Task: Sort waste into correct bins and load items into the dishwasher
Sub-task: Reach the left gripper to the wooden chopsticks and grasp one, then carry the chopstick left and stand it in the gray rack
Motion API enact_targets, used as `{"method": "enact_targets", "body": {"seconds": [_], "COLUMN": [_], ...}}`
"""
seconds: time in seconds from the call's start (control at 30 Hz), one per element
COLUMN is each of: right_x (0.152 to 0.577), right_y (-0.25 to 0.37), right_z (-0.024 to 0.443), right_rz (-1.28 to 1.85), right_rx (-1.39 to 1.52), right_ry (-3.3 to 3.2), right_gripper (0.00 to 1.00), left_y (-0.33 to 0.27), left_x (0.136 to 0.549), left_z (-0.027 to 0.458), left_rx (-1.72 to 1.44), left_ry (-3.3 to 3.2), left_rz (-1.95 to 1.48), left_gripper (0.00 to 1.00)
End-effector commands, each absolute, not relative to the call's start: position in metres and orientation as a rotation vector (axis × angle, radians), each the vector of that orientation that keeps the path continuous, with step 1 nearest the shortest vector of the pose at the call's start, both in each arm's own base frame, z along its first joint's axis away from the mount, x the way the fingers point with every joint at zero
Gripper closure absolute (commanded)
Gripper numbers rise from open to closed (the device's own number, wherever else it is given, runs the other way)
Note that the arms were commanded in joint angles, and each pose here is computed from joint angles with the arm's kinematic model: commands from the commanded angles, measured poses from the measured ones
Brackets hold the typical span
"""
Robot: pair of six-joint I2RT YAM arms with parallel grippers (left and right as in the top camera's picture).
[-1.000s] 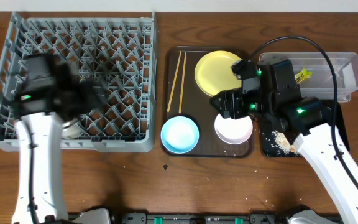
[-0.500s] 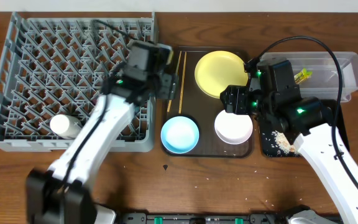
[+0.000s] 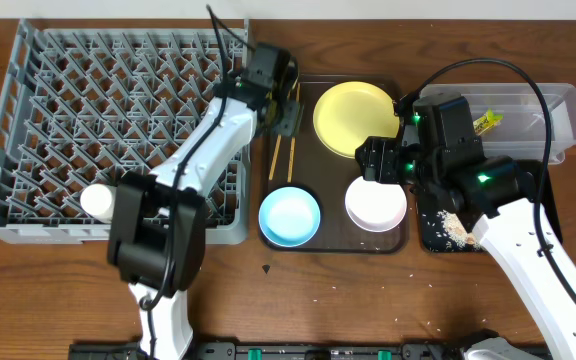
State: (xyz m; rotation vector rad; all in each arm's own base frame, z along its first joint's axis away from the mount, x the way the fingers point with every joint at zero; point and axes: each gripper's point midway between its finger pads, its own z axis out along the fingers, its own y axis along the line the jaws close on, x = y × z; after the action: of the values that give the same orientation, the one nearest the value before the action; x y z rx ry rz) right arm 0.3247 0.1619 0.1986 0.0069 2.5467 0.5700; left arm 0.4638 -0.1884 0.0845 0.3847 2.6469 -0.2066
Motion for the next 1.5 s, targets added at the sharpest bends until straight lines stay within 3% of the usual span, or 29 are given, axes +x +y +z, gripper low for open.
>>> {"method": "enact_targets", "body": {"seconds": [0.0,0.13,0.33,0.5,0.67,0.87,1.0,1.2,1.47], "right_x": [0.325,0.325,0.325,0.323,0.321,0.321,0.321,0.321,0.321], "right_y": [0.163,0.164,0.167,0.17,0.174,0.176,0.176,0.176,0.176], "right_z": [0.198,0.196,0.187,0.181,0.181,0.181,0.181,0.181,0.181], "right_rz": [0.568,0.565,0.569,0.565,0.569,0.568,0.567,0.566,0.567], "right_rx": [0.017,0.018,0.012,0.002,-0.016,-0.022,-0.022,-0.022,-0.021], "right_ry": [2.55,2.558,2.589,2.612,2.614,2.613,2.613,2.613,2.613], "right_gripper": [0.27,0.27,0.27,0.27,0.27,0.27,0.27,0.27,0.27], "left_y": [-0.189,-0.185,-0.184,-0.184,-0.184,-0.183,-0.182,-0.179,-0.176], "left_x": [0.469,0.471,0.478,0.483,0.485,0.481,0.479,0.473,0.469], "left_z": [0.059,0.034,0.023,0.016,0.002,-0.014,-0.015,0.009,0.098], "left_rx": [0.388,0.394,0.381,0.378,0.376,0.382,0.378,0.359,0.325], "left_ry": [2.69,2.721,2.71,2.701,2.711,2.743,2.752,2.756,2.635], "left_rz": [-0.179,-0.134,-0.106,-0.102,-0.09,-0.08,-0.079,-0.081,-0.122], "left_gripper": [0.4,0.5,0.52,0.59,0.72,0.76,0.9,0.92,0.92]}}
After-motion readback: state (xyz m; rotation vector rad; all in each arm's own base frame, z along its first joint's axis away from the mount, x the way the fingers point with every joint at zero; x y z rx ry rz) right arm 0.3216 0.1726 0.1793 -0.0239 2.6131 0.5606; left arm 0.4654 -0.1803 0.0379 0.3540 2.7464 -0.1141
